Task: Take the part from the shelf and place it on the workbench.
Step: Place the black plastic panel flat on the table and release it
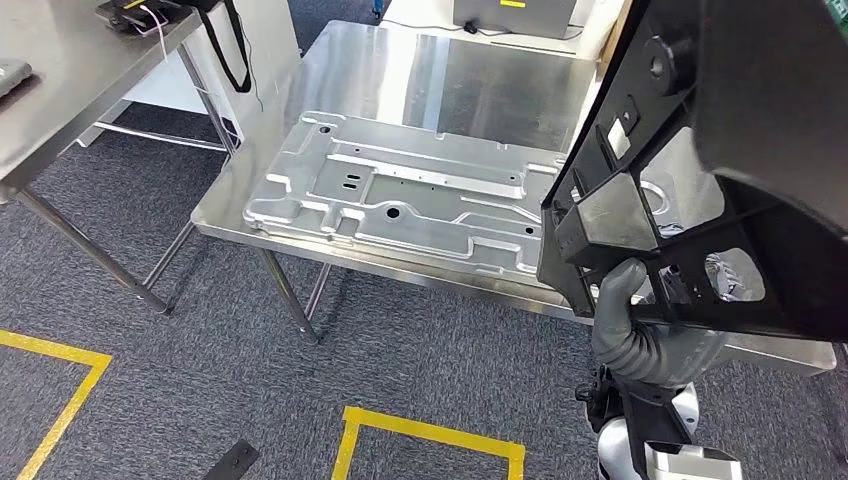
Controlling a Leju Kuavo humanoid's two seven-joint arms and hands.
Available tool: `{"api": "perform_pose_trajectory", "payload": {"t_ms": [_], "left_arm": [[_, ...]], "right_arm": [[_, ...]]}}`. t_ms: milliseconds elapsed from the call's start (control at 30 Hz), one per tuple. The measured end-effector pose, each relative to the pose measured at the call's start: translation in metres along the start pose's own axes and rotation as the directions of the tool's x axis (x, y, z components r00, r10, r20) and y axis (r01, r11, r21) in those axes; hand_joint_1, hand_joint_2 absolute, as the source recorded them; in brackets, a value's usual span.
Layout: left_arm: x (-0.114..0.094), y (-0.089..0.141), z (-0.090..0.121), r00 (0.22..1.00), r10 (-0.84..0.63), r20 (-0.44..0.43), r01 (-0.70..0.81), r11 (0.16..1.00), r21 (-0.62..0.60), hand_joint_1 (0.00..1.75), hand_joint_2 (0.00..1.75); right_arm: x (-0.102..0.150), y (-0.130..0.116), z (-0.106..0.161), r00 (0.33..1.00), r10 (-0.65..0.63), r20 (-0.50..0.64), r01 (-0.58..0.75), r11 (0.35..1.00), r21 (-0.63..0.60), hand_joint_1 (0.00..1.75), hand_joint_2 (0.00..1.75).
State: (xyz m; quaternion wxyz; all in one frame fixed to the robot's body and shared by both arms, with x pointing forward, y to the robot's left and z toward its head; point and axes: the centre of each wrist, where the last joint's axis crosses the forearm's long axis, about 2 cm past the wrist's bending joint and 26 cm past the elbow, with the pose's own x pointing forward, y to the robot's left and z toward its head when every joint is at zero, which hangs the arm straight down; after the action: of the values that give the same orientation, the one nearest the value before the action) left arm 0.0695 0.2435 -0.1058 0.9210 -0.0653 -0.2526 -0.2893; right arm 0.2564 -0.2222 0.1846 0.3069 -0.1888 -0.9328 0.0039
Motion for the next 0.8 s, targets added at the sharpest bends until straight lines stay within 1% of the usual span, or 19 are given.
{"api": "perform_pose_trajectory", "payload": {"t_ms": [133, 500, 800], "left_arm": [[0.0015, 0.0004, -0.0005, 1.000, -0.002, 0.004, 0.002, 1.000, 0.000, 0.00, 1.75], [-0.0040, -0.0037, 0.0015, 1.000, 0.002, -0.007, -0.002, 1.000, -0.009, 0.00, 1.75], [-0.0051, -0.0042, 0.0019, 1.000, 0.013, 0.018, -0.013, 1.000, -0.009, 0.00, 1.75]], "right_arm": [[0.0003, -0.0001, 0.0006, 1.000, 0.000, -0.001, 0.000, 1.000, -0.001, 1.62, 1.75], [0.0006, 0.0000, 0.0028, 1.000, 0.000, -0.007, 0.000, 1.000, 0.002, 1.62, 1.75], [0.0009, -0.0006, 0.0021, 1.000, 0.027, 0.003, -0.027, 0.999, 0.019, 1.62, 1.75]]}}
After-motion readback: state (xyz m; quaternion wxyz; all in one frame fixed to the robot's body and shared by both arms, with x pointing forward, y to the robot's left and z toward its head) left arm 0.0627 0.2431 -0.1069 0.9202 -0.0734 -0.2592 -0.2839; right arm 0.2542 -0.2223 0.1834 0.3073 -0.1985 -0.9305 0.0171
